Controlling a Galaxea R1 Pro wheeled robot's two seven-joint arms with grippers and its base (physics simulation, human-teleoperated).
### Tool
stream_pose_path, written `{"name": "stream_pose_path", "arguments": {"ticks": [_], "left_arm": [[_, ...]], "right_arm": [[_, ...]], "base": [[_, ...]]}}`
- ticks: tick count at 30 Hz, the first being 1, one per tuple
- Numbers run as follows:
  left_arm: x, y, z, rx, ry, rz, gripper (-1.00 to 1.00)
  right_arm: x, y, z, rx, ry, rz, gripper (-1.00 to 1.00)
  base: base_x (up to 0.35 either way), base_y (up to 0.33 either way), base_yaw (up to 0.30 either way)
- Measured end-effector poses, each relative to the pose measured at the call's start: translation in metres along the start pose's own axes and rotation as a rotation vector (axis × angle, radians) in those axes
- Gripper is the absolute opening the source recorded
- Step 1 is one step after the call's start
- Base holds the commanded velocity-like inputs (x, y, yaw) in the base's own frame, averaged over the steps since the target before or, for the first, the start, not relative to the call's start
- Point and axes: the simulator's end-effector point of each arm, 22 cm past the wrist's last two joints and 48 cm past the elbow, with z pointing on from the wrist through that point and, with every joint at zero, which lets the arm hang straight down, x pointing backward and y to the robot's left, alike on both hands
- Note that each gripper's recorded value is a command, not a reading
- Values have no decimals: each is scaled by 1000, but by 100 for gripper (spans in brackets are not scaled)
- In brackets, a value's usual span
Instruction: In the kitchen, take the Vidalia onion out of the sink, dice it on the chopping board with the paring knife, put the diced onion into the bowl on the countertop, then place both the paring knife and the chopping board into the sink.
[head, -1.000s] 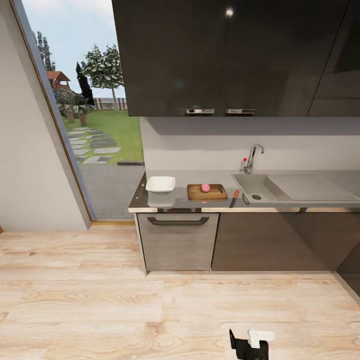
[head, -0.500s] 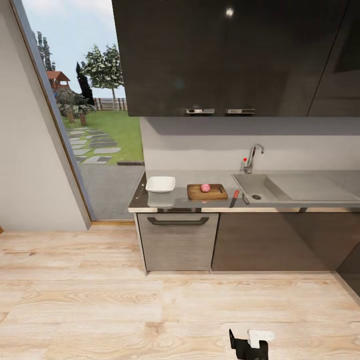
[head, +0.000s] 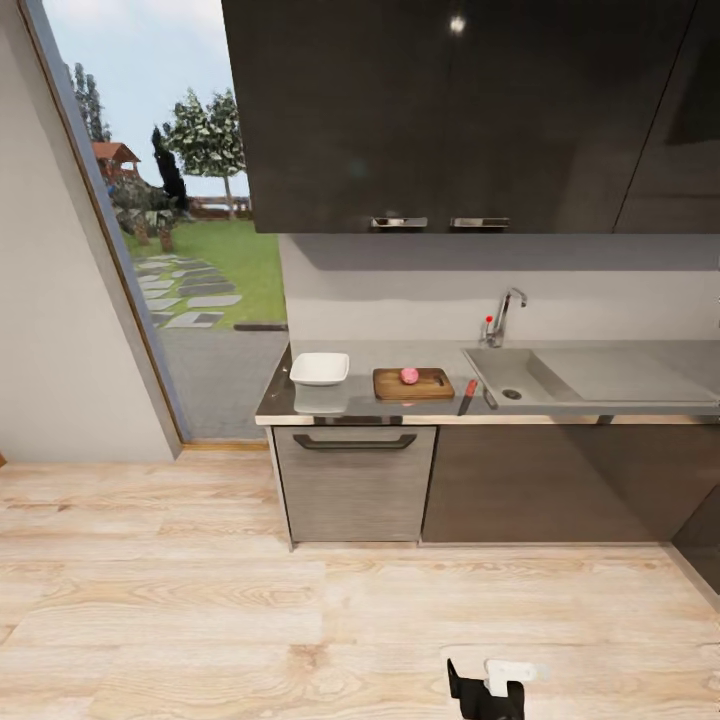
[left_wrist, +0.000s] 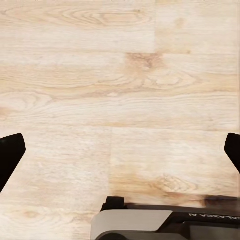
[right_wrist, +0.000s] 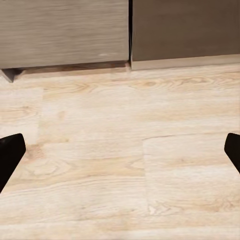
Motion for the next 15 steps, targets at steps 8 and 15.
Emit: {"name": "stream_pose_path", "arguments": {"ticks": [8, 15], "left_arm": [[0, 0, 0, 0, 0, 0, 100], [0, 1, 0, -2, 0, -1, 100]], "right_arm": [[0, 8, 0, -10, 1, 6, 100], [-2, 7, 0, -11, -7, 3, 100]], "base": [[0, -276, 0], [0, -306, 0]]}}
